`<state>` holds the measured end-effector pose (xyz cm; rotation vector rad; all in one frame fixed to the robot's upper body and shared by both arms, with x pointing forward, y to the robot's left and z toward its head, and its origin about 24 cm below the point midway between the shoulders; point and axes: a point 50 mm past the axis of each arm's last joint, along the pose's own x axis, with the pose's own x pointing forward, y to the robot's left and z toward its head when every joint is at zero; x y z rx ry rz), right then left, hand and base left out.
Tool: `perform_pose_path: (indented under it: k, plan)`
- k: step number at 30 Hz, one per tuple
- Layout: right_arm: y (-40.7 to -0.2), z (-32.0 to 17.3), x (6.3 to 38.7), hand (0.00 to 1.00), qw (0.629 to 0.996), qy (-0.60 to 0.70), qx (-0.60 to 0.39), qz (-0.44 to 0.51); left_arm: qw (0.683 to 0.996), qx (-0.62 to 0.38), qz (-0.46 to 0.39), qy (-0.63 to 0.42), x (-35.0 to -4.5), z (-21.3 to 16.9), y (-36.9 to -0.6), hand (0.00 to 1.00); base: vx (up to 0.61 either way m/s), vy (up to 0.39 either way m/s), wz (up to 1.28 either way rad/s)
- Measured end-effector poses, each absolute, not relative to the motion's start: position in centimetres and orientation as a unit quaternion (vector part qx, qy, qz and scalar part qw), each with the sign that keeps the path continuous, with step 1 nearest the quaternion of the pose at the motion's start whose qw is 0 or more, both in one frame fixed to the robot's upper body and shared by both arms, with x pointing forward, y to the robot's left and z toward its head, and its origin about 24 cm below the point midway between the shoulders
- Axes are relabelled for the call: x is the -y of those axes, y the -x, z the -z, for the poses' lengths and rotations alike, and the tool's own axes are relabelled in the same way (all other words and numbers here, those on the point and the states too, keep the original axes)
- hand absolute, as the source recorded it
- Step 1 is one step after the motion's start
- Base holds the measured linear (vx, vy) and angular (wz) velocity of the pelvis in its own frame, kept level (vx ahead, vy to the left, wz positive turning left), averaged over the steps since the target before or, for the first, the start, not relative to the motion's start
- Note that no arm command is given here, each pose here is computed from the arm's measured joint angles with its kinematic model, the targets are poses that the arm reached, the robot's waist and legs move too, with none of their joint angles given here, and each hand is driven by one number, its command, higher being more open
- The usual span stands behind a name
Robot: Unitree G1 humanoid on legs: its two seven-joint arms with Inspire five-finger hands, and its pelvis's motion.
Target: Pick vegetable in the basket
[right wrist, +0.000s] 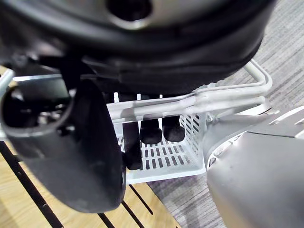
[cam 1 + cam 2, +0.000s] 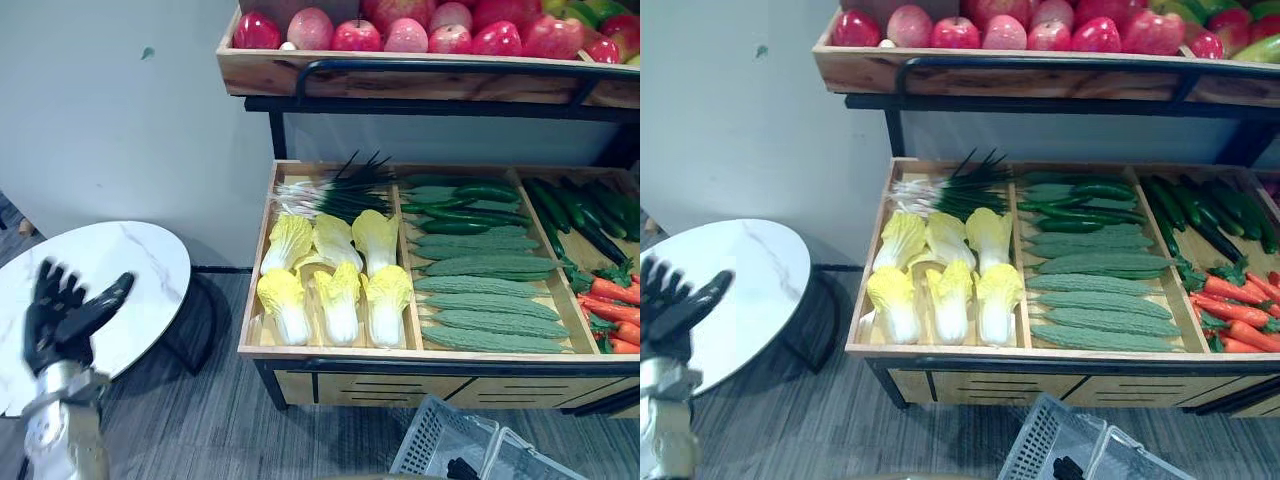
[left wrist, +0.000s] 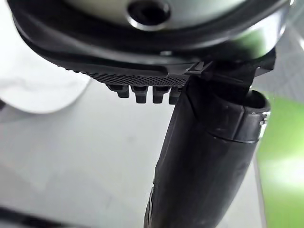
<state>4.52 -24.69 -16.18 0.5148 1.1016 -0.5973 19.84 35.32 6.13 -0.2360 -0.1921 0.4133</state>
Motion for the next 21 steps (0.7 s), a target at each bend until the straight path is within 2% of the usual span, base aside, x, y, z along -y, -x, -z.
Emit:
perform_pose_path:
  k: [3, 8, 15, 21]
  plan:
    - [-4.6, 16.1, 25.1, 0.0, 0.783, -0.224, -0.512, 0.272, 0.987, 0.053, -0.116, 0.103, -32.4, -6.5, -22.1, 1.0, -0.03, 0.009, -0.11]
    - [-4.9, 16.0, 25.1, 0.0, 0.785, -0.22, -0.514, 0.266, 0.995, -0.031, -0.047, 0.087, -30.2, -5.3, -23.2, 1.0, -0.02, -0.001, -0.04]
    - [-4.9, 16.0, 25.1, 0.0, 0.783, -0.221, -0.518, 0.265, 0.993, -0.106, -0.032, 0.046, -30.1, -4.7, -23.3, 1.0, -0.03, 0.003, 0.0]
    - [-4.9, 16.0, 25.3, 0.0, 0.785, -0.216, -0.521, 0.255, 0.988, -0.14, -0.07, -0.017, -30.6, -4.4, -23.2, 1.0, -0.05, 0.004, 0.0]
